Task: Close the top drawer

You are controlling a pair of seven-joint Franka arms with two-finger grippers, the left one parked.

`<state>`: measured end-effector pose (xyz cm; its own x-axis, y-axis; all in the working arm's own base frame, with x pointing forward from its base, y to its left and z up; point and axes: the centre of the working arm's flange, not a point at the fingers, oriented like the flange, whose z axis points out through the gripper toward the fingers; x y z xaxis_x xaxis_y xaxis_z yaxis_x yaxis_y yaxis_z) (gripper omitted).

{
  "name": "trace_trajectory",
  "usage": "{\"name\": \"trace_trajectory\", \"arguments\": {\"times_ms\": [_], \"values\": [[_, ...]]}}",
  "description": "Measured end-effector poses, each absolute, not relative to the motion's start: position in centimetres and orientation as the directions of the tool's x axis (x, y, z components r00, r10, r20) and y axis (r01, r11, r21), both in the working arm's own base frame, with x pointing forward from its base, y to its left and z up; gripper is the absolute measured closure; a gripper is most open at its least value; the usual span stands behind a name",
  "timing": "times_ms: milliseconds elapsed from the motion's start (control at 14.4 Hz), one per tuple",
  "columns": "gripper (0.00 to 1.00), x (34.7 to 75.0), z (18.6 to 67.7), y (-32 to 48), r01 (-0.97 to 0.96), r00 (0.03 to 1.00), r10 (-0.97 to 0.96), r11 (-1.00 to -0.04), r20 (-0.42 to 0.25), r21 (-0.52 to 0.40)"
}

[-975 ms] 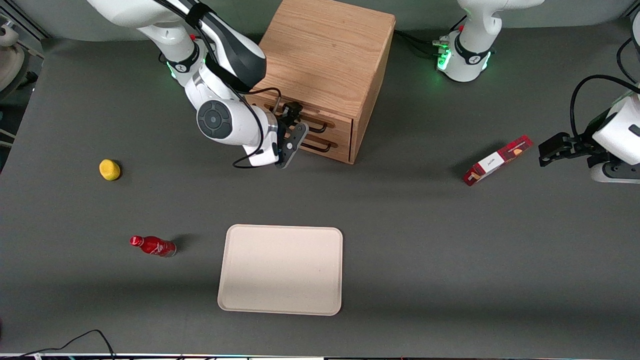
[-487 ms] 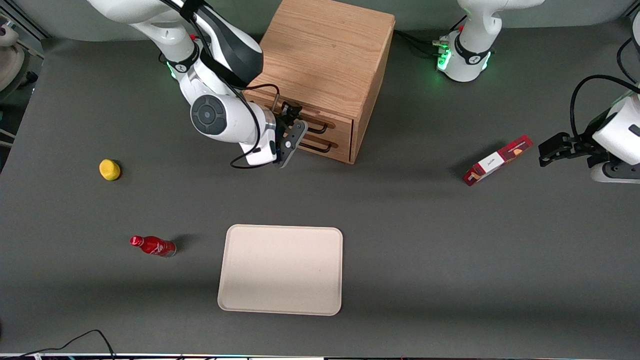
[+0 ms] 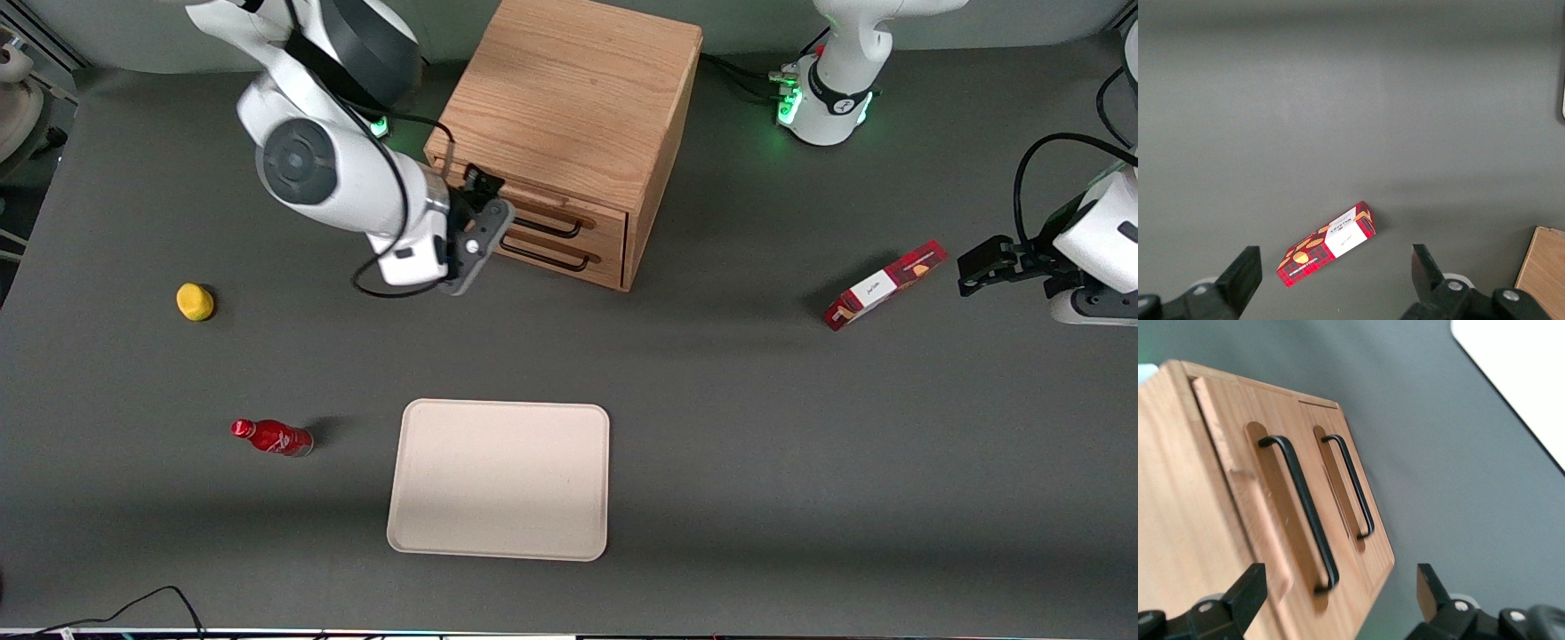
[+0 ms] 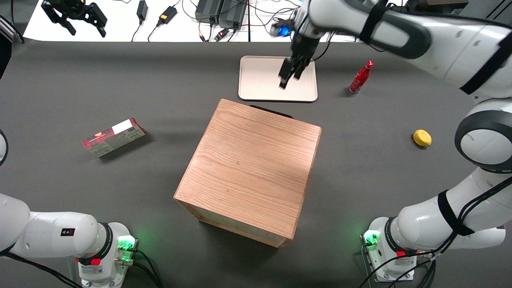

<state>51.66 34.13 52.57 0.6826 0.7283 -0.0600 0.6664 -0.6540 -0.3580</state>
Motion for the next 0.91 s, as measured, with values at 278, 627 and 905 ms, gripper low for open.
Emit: {"name": "trace_trajectory", "arguments": {"times_ms": [278,627,905], "values": [[0.0,49.3,61.5,31.4,0.563,0.813,0.578,-0.81,-0.066,-0.165],[0.0,46.9,69.3,19.9,0.175,0.984,0.175,-0.985,-0.035,0.003],[0.0,49.7,67.4,5.2,-0.124,0.99,-0.123,-0.992,-0.069,-0.001]]}}
